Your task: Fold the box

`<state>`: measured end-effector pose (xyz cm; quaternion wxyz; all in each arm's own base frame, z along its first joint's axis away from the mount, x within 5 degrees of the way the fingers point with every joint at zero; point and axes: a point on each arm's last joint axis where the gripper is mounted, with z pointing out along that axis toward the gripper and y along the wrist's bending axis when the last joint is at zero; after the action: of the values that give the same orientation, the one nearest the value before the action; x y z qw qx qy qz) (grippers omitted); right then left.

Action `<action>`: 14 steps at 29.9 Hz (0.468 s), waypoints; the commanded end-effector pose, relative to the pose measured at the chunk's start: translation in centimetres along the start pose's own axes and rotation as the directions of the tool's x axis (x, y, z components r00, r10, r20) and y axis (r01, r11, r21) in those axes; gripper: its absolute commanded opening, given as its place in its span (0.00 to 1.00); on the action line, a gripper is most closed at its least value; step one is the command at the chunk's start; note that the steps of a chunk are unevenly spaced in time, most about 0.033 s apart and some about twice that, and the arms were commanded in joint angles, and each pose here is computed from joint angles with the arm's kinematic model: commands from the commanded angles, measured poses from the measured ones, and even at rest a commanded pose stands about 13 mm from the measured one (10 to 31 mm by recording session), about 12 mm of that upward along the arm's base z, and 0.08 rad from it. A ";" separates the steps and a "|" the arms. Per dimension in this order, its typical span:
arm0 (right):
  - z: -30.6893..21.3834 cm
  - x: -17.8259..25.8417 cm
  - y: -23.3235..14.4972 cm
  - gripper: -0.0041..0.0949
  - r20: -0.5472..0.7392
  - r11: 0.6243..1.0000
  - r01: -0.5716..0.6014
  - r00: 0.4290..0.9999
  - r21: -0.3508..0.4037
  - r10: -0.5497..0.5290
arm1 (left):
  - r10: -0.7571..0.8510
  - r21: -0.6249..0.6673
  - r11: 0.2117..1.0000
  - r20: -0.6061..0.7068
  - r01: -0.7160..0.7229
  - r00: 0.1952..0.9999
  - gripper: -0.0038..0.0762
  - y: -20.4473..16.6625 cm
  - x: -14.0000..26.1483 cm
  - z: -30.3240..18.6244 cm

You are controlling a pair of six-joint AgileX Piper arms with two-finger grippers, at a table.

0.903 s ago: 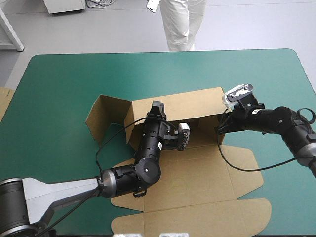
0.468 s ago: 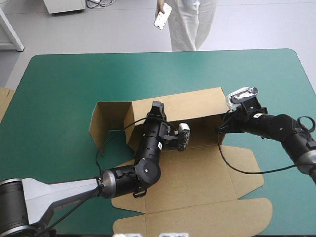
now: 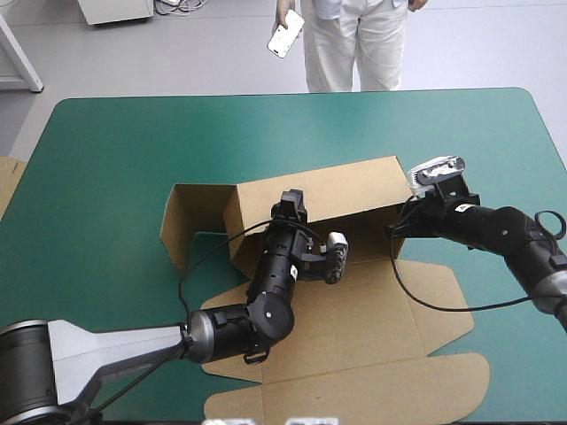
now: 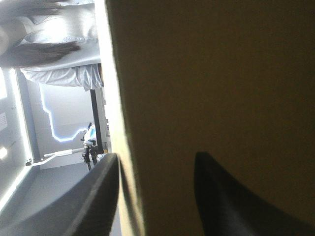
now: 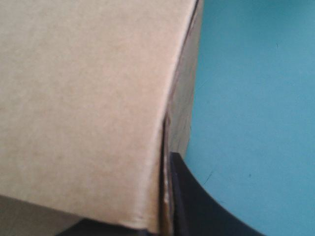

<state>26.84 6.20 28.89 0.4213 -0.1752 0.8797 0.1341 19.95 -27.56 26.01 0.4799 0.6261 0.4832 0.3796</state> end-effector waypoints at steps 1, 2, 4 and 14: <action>0.0 -0.4 0.1 0.02 0.020 1.000 -0.022 1.000 -0.004 0.022 | -0.043 -0.109 0.993 -0.009 0.042 0.999 0.51 2.3 -0.3 -1.9; 0.0 -0.4 0.1 0.02 0.020 1.000 -0.024 1.000 -0.004 0.024 | -0.044 -0.122 0.992 -0.003 0.043 0.999 0.52 2.5 -0.6 -2.5; 0.0 -0.3 0.1 0.02 0.019 1.000 -0.027 0.999 -0.003 0.027 | -0.059 -0.147 0.987 -0.001 0.058 0.998 0.51 2.8 -0.9 -3.6; 0.0 -0.3 0.1 0.02 0.017 0.998 -0.070 0.997 -0.001 0.070 | -0.403 -0.053 0.915 -0.159 0.400 0.901 0.51 6.5 0.6 -7.3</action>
<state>27.14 6.11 28.79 0.4255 -0.1512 0.8816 0.1374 15.16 -27.31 29.84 0.4921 0.5406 0.5864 0.3489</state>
